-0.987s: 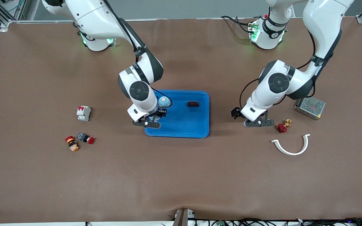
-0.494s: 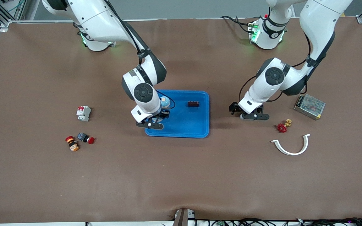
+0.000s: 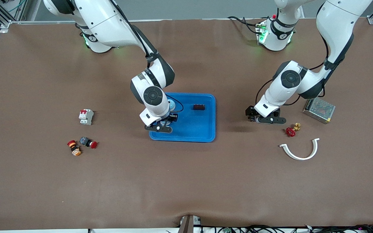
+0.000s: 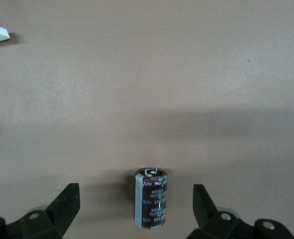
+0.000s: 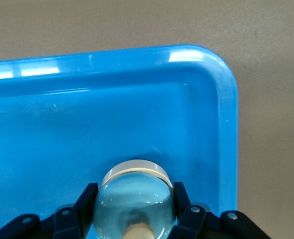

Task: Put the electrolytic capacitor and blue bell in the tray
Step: 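Place the bell in the tray while the left gripper grasps the capacitor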

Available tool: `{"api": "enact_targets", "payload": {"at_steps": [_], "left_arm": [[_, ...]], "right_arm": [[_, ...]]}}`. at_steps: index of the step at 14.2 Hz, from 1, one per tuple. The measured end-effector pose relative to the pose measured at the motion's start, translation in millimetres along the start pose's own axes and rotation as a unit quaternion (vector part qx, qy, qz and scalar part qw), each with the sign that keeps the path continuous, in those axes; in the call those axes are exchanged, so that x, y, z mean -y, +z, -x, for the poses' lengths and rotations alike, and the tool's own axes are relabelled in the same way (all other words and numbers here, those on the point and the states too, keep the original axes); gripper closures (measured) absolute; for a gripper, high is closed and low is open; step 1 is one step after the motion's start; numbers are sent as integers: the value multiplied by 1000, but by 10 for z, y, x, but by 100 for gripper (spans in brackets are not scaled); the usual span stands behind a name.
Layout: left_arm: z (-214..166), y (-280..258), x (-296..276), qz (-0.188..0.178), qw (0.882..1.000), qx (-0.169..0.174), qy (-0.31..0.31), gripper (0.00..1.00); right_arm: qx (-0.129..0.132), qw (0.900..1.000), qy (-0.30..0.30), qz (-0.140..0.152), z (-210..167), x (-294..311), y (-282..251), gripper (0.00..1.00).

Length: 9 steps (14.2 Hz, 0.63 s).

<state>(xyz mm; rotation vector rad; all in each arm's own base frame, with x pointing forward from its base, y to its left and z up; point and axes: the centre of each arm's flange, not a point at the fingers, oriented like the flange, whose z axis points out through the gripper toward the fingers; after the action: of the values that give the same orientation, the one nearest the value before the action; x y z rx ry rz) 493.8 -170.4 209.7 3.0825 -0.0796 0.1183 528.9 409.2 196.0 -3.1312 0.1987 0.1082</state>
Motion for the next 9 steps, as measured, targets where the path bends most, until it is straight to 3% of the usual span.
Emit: {"api": "enact_targets", "payload": {"at_steps": [5,6,9], "left_arm": [[59,36,-18,1,1000,4,3,0],[66,41,-20,1,1000,5,3,0],[95,71,-27,1,1000,9,4,0]], "right_arm": [[-1,1000,1,0,12,22,55,33],[-2,1000,2,-1,11,25,55,29],[-4,1000,1,-3,-1,41,27,1]]}}
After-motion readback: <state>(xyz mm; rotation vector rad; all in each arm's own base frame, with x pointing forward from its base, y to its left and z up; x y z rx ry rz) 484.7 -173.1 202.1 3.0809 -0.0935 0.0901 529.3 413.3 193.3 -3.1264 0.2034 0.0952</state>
